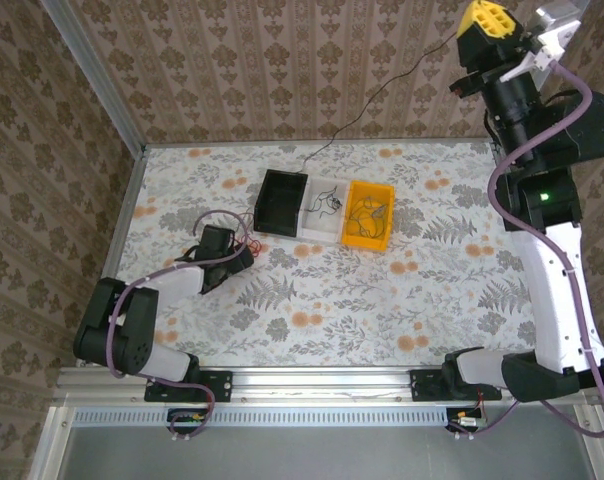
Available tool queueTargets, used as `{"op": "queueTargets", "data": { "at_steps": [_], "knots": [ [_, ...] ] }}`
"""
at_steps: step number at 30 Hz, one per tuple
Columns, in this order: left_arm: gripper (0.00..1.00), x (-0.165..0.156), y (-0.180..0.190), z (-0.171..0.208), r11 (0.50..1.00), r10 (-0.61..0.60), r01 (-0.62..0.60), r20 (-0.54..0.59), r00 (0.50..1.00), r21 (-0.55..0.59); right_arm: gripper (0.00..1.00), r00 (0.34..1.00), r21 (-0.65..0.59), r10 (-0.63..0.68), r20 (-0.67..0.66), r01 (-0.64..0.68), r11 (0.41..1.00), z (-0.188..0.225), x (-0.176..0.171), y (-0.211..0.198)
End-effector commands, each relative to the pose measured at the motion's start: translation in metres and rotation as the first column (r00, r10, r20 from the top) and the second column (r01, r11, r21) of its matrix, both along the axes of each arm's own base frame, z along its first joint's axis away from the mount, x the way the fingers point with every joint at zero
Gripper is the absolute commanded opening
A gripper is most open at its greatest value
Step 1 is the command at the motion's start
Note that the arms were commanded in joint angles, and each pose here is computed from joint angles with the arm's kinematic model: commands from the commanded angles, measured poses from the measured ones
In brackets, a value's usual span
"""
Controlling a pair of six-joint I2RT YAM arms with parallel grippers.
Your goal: Untangle the cables
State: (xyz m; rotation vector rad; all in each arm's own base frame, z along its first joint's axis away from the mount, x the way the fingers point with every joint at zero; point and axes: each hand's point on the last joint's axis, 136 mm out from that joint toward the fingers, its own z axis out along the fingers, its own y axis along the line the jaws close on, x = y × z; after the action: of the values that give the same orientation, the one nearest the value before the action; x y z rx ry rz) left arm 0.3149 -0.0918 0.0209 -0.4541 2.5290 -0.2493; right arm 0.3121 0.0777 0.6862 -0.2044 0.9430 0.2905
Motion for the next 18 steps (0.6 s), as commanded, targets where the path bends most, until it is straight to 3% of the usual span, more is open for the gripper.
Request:
{"op": "queueTargets", "data": {
  "at_steps": [1, 8, 15, 18],
  "knots": [
    [0.90, -0.044, 0.014, -0.050, 0.999, 0.030, -0.021, -0.226, 0.974, 0.044, 0.00, 0.983, 0.045, -0.154, 0.100, 0.150, 0.988, 0.026, -0.037, -0.037],
    [0.89, -0.033, 0.007, -0.045, 1.000, 0.008, -0.004, -0.201, 0.980, 0.018, 0.00, 0.972, 0.117, -0.237, -0.005, 0.236, 0.965, 0.002, -0.031, -0.077],
    [0.86, -0.018, -0.018, -0.031, 0.993, -0.110, 0.103, -0.143, 0.984, -0.052, 0.00, 0.978, 0.115, -0.016, -0.208, 0.040, 0.993, -0.062, 0.012, -0.049],
    [0.84, -0.014, -0.033, -0.025, 0.982, -0.178, 0.170, -0.105, 0.978, -0.079, 0.00, 0.967, 0.102, 0.002, -0.256, 0.025, 0.994, -0.082, 0.018, -0.040]
  ]
}}
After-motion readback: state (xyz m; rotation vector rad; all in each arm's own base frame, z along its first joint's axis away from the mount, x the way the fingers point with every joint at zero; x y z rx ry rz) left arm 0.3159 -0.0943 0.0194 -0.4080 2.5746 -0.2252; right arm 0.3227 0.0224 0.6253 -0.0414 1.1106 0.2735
